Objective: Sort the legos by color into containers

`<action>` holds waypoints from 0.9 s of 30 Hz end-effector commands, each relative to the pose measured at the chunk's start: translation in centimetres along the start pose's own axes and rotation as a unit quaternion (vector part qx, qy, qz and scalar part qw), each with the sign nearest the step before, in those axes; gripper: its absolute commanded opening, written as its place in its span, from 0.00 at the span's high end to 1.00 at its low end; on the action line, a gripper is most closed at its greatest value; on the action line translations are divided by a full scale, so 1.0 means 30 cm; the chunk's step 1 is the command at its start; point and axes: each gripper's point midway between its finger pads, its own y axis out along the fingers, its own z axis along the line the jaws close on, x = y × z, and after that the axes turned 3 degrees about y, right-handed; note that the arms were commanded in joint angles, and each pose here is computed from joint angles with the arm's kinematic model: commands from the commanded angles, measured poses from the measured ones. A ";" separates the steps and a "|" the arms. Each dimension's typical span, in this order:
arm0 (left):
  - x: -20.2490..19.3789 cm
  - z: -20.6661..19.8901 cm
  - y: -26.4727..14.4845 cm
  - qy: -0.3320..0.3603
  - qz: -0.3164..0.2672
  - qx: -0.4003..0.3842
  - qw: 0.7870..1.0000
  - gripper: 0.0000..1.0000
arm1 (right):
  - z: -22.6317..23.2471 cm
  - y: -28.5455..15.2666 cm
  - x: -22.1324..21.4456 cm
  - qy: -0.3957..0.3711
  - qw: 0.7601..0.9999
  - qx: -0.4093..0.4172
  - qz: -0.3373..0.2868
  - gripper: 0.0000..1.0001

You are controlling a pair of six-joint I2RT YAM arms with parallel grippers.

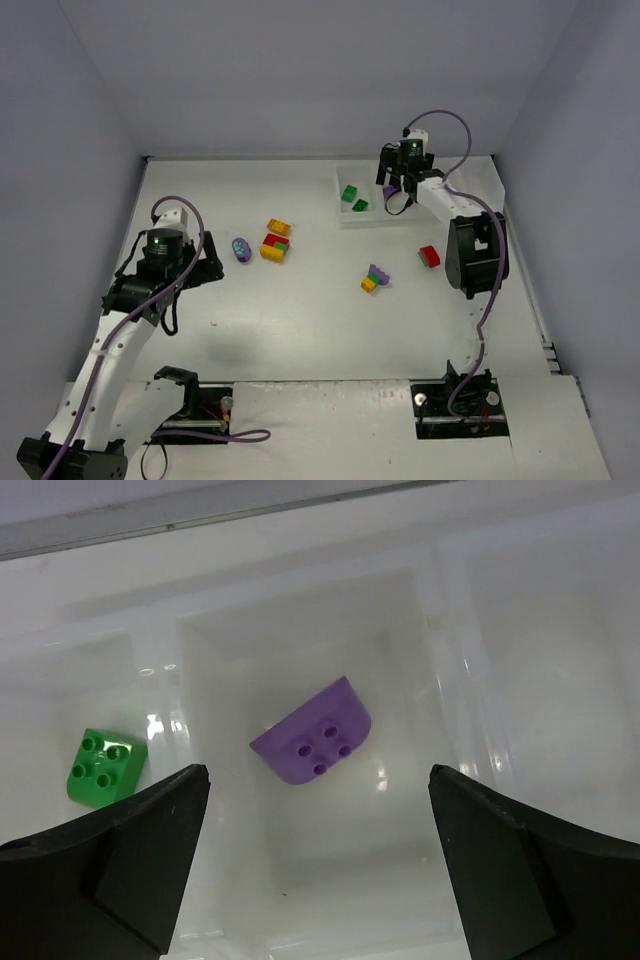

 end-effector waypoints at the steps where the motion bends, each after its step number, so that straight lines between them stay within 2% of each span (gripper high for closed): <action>1: 0.072 -0.033 0.021 -0.012 -0.023 -0.010 1.000 0.14 | 0.080 -0.145 0.260 -0.007 0.995 0.044 -0.090 0.12; 6: 0.117 -0.057 0.073 -0.044 -0.016 0.000 0.999 0.14 | 0.140 -0.297 0.269 -0.017 0.992 0.073 -0.103 0.12; 12: 0.159 -0.093 0.225 -0.087 0.024 0.028 0.996 0.15 | 0.231 -0.481 0.195 -0.023 0.988 0.111 -0.104 0.12; 13: 0.174 -0.110 0.269 -0.091 0.032 0.029 0.995 0.15 | 0.255 -0.495 0.134 -0.030 0.988 0.119 -0.089 0.12; 16: 0.174 -0.125 0.376 -0.097 0.048 0.039 0.993 0.16 | 0.279 -0.563 0.083 -0.021 0.987 0.139 -0.081 0.12; 17: 0.188 -0.134 0.395 -0.102 0.049 0.040 0.993 0.17 | 0.282 -0.567 0.018 -0.023 0.987 0.144 -0.063 0.12; 19: 0.156 -0.130 0.472 -0.100 0.074 0.058 0.991 0.19 | 0.284 -0.600 -0.051 -0.018 0.986 0.156 -0.046 0.12; 21: 0.189 -0.140 0.488 -0.108 0.066 0.060 0.990 0.21 | 0.277 -0.631 -0.080 -0.013 0.986 0.161 -0.043 0.12; 22: 0.136 -0.130 0.561 -0.108 0.094 0.076 0.987 0.23 | 0.268 -0.632 -0.131 -0.013 0.986 0.161 -0.029 0.12; 27: 0.122 -0.132 0.661 -0.112 0.109 0.094 0.983 0.25 | 0.227 -0.671 -0.208 -0.009 0.987 0.160 -0.015 0.12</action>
